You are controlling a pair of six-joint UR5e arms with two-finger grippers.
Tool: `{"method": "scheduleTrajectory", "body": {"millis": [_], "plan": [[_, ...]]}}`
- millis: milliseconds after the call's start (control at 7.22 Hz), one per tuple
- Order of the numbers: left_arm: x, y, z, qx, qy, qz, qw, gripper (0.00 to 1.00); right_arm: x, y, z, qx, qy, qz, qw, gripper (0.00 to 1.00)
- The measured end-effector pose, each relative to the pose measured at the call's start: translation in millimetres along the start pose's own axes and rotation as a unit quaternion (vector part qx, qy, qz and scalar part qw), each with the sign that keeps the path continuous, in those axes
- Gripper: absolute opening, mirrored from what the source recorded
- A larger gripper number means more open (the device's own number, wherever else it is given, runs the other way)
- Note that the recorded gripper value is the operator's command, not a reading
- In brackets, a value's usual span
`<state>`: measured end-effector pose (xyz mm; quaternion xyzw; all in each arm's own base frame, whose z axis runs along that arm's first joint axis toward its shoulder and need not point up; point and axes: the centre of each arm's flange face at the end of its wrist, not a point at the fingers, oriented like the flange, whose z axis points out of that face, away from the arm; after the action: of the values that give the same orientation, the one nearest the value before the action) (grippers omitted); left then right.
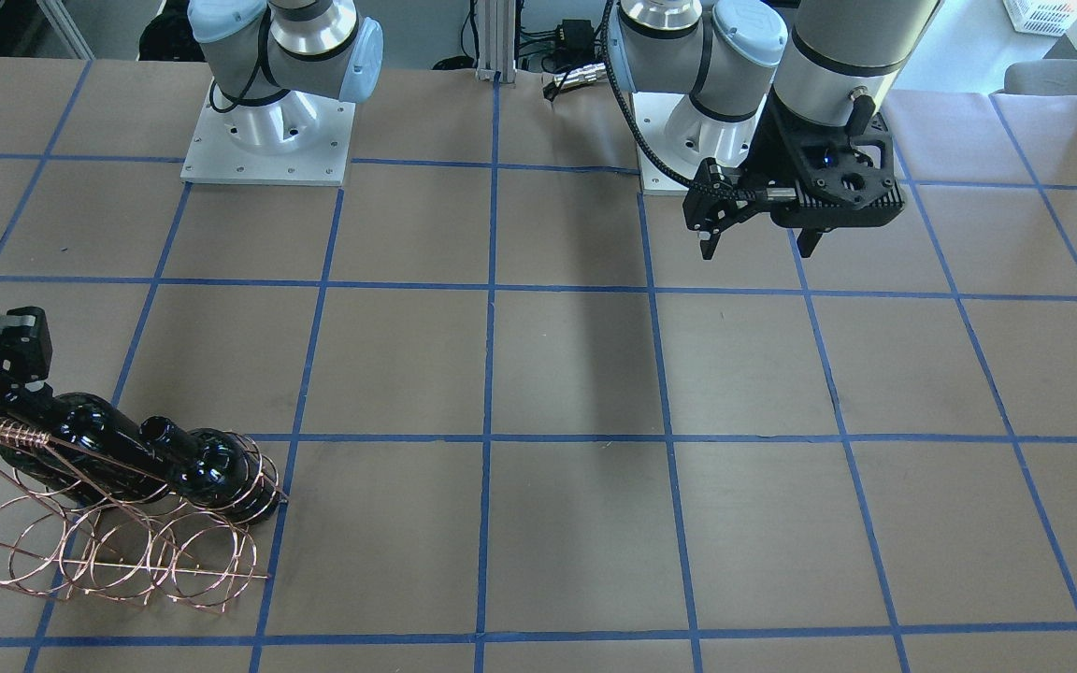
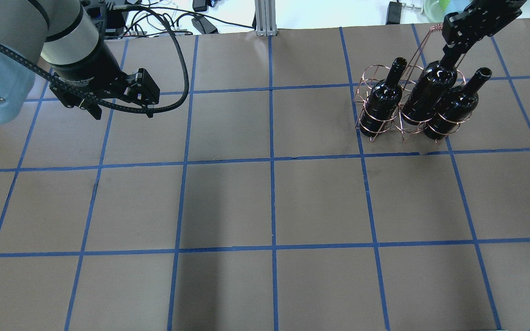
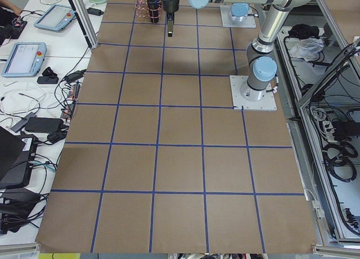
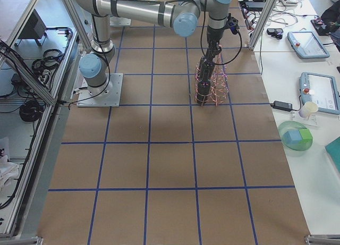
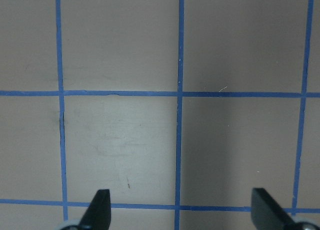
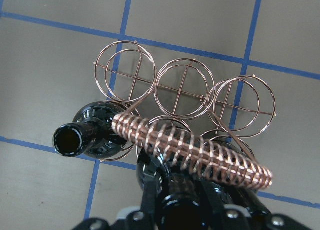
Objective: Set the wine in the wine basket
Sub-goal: 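Lower the bottle into the rack and open the right gripper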
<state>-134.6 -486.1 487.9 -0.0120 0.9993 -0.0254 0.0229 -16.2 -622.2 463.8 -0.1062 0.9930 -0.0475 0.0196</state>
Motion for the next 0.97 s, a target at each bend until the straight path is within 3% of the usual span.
{"method": "scheduleTrajectory", "body": {"millis": [831, 970], "plan": [[0, 0, 0, -0.001, 0.000, 0.000, 1.0000, 1.00, -2, -3, 17, -0.010, -0.006, 0.008, 0.9999, 0.00], [0, 0, 0, -0.001, 0.000, 0.000, 1.0000, 1.00, -3, -2, 21, -0.013, -0.008, 0.010, 0.9998, 0.06]]}}
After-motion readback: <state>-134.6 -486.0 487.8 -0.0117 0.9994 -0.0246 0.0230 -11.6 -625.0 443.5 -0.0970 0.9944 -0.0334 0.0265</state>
